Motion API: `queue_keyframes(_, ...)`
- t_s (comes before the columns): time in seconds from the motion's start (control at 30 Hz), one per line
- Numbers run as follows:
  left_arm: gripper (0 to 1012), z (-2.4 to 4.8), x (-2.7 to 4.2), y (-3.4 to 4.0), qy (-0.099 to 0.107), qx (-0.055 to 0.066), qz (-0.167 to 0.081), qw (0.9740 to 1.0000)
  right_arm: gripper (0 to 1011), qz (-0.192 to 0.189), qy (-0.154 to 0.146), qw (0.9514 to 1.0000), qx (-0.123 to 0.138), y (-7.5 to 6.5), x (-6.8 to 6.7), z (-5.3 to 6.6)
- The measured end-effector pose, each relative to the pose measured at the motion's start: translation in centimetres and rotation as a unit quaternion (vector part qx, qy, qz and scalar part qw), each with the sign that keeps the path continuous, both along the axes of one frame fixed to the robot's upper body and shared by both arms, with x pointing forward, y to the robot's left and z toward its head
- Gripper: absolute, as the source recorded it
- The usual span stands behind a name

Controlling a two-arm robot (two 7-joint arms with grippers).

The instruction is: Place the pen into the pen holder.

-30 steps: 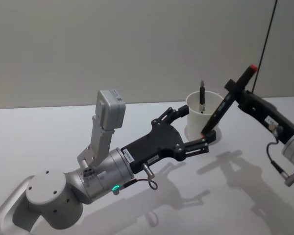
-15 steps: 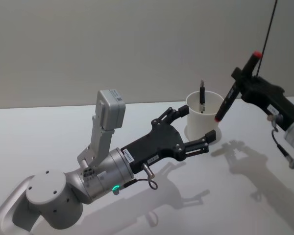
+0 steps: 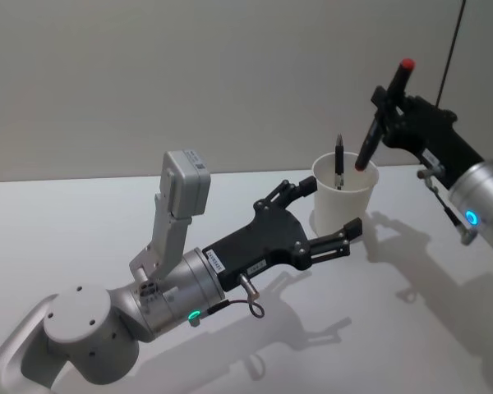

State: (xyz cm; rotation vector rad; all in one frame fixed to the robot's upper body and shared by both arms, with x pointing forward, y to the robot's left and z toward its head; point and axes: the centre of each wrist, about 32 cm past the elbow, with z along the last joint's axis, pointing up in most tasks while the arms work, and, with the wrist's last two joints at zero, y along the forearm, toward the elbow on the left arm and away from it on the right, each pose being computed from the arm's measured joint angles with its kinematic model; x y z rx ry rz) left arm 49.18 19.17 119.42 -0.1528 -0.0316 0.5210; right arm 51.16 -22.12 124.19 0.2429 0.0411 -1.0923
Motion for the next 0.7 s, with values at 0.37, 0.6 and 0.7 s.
queue_keyframes(0.37,1001,0.0,0.0,0.0,0.0,0.0,0.0,1.0,202,0.006,-0.013,0.9997,-0.02,0.9,1.6,-0.5)
queue_keyframes(0.6,1001,0.0,0.0,0.0,0.0,0.0,0.0,1.0,203,0.012,-0.006,0.9995,-0.028,1.3,1.9,-1.1)
queue_keyframes(0.7,1001,0.0,0.0,0.0,0.0,0.0,0.0,1.0,202,0.014,-0.001,0.9994,-0.032,1.5,1.9,-1.3)
